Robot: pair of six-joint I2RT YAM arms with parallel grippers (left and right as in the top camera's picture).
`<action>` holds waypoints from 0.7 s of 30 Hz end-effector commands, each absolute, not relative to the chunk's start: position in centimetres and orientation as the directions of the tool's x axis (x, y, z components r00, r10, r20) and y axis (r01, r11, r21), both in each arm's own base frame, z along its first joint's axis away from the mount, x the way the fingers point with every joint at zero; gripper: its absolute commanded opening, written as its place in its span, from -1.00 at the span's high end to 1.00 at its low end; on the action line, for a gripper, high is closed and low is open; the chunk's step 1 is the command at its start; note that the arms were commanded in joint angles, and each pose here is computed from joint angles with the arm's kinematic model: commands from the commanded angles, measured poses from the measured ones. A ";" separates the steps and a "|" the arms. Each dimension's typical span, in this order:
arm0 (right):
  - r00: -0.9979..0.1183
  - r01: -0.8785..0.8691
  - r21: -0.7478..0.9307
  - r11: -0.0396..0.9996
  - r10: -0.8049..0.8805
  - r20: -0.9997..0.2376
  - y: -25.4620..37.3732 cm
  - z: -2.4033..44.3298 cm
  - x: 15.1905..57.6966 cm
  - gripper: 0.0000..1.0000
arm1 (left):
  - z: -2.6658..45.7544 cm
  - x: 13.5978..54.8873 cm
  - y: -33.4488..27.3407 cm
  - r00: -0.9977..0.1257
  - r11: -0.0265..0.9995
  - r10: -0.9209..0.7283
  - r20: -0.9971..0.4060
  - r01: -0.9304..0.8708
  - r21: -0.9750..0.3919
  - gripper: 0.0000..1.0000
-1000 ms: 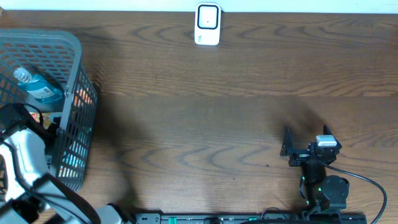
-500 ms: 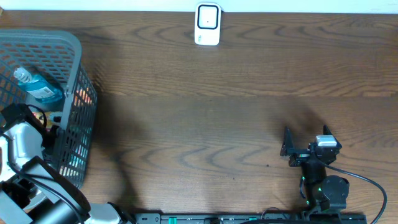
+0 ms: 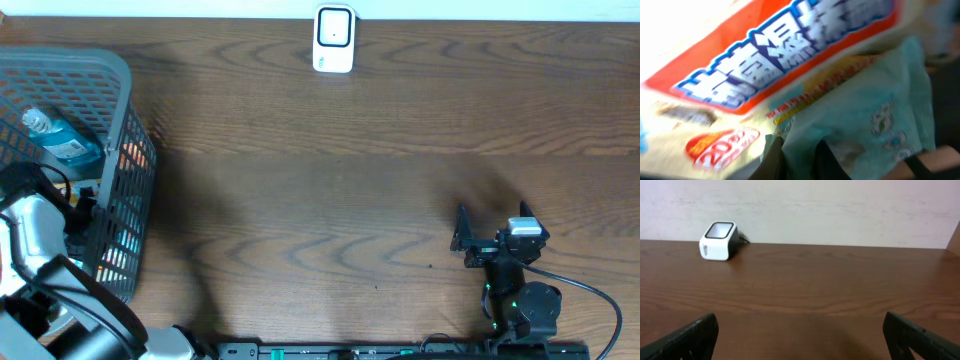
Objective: Scan the item barcode
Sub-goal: 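Reach the left gripper into the basket and grasp the light-green wipes pack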
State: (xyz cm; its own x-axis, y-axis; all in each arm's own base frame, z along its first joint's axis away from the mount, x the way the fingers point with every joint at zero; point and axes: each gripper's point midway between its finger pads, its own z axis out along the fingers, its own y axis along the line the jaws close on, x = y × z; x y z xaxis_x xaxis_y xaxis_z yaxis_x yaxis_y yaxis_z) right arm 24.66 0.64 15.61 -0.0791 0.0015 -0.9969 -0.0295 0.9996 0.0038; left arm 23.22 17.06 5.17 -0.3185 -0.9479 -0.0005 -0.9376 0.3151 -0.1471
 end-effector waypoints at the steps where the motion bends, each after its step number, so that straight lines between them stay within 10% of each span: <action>1: -0.081 -0.048 -0.007 0.999 -0.011 -0.997 1.0 15.5 24.6 -0.99 | 9.7 25.1 18.1 -0.304 0.321 -0.947 -0.104 -0.919 -0.230 0.85; 18: -0.081 -0.048 -0.007 0.999 -0.011 -0.997 1.0 15.5 24.6 -0.99 | 29.8 23.8 17.5 -0.006 0.385 -0.826 -0.564 -0.737 -0.556 0.86; 21: -0.081 -0.048 -0.007 0.999 -0.011 -0.997 1.0 15.5 24.6 -0.99 | 30.8 22.4 18.2 0.045 0.372 -0.785 -0.617 -0.763 -0.528 -0.22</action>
State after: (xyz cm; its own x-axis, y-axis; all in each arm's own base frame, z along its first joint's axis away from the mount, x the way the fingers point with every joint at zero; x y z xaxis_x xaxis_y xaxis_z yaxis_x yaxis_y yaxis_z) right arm 24.66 0.65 15.60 -0.0795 0.0015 -0.9968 -0.0299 0.9995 0.0039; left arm 23.40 17.38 29.74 -0.0084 -0.8146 -0.5799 -0.7402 0.3950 -0.5442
